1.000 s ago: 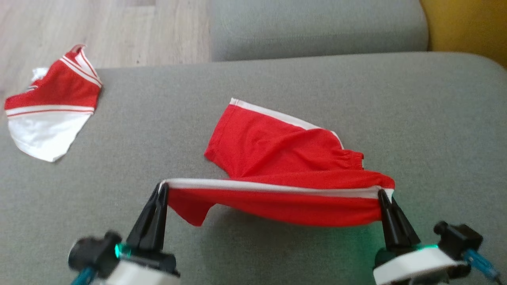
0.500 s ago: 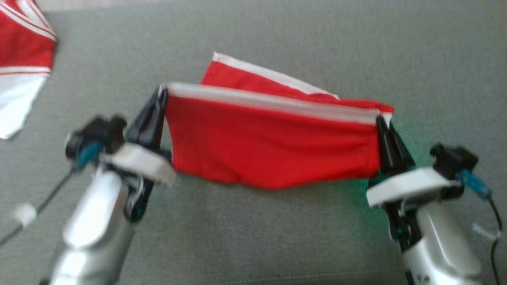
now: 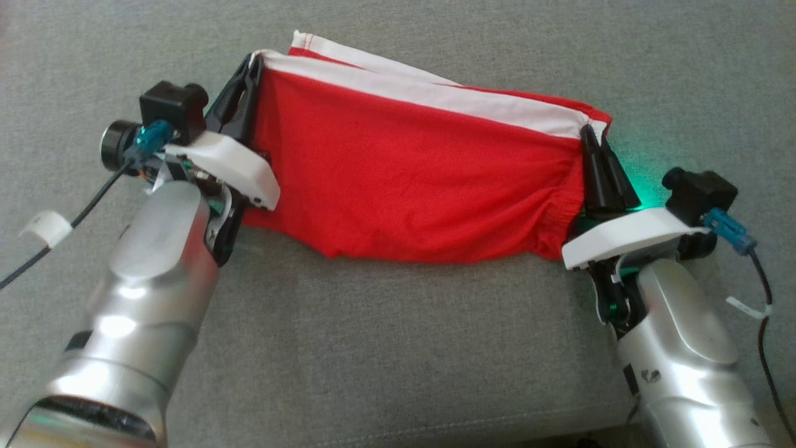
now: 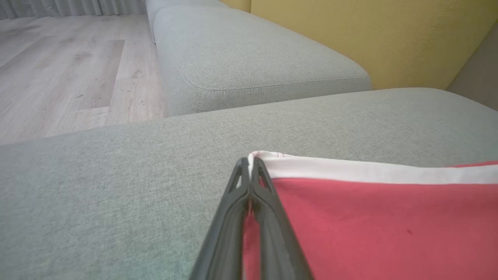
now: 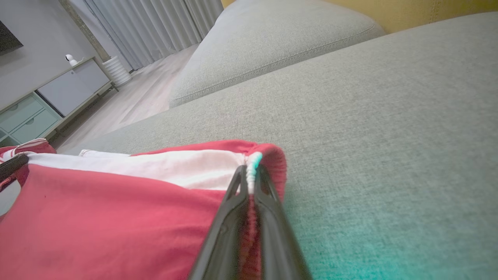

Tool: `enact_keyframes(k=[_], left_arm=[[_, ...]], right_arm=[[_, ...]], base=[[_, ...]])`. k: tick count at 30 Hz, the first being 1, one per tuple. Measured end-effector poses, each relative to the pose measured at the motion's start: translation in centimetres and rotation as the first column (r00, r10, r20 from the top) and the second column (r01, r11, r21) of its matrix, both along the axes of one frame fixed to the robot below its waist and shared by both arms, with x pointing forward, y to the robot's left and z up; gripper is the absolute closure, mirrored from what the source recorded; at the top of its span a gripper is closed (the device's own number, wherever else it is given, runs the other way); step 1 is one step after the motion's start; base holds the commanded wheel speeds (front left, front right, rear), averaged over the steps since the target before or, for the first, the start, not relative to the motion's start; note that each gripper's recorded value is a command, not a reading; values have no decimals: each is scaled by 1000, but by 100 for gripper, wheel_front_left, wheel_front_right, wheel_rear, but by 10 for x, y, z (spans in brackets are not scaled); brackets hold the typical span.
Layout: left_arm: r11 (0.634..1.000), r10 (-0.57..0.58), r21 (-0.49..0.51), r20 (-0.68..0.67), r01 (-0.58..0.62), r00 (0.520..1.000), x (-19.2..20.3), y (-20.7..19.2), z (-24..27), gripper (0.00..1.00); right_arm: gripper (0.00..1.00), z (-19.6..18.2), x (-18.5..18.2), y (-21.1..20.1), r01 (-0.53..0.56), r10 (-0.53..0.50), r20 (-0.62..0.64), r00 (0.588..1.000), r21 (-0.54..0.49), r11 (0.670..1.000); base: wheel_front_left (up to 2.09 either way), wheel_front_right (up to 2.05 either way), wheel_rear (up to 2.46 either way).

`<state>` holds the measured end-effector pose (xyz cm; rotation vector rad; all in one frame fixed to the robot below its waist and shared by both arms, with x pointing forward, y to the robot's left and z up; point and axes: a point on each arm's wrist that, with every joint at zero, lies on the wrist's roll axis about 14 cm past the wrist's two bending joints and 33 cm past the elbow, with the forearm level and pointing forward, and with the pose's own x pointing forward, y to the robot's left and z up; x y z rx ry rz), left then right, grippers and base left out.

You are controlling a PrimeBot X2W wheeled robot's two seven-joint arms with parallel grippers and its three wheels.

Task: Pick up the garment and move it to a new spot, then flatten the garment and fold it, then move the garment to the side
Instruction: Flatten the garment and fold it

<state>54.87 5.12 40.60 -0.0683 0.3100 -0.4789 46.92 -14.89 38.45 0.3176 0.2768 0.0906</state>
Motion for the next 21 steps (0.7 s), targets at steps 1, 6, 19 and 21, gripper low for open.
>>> enact_keyframes(k=[1,6,19,21], left_arm=[[1000,0,-2,0,0,1000,2,-1,-1,100],[999,-37,22,15,37,999,10,-13,-1,100],[997,-54,54,38,52,998,17,-15,5,0],[998,-48,53,49,46,998,16,-12,11,0]], right_arm=[[100,-1,1,-1,0,0,-4,1000,-3,1000],[100,-3,3,-3,3,-3,-9,1000,-4,1000],[0,22,14,-14,39,-39,70,997,3,999],[0,31,15,-15,41,-40,99,994,-5,999]], base=[[0,0,0],[0,0,0],[0,0,0],[0,0,0]])
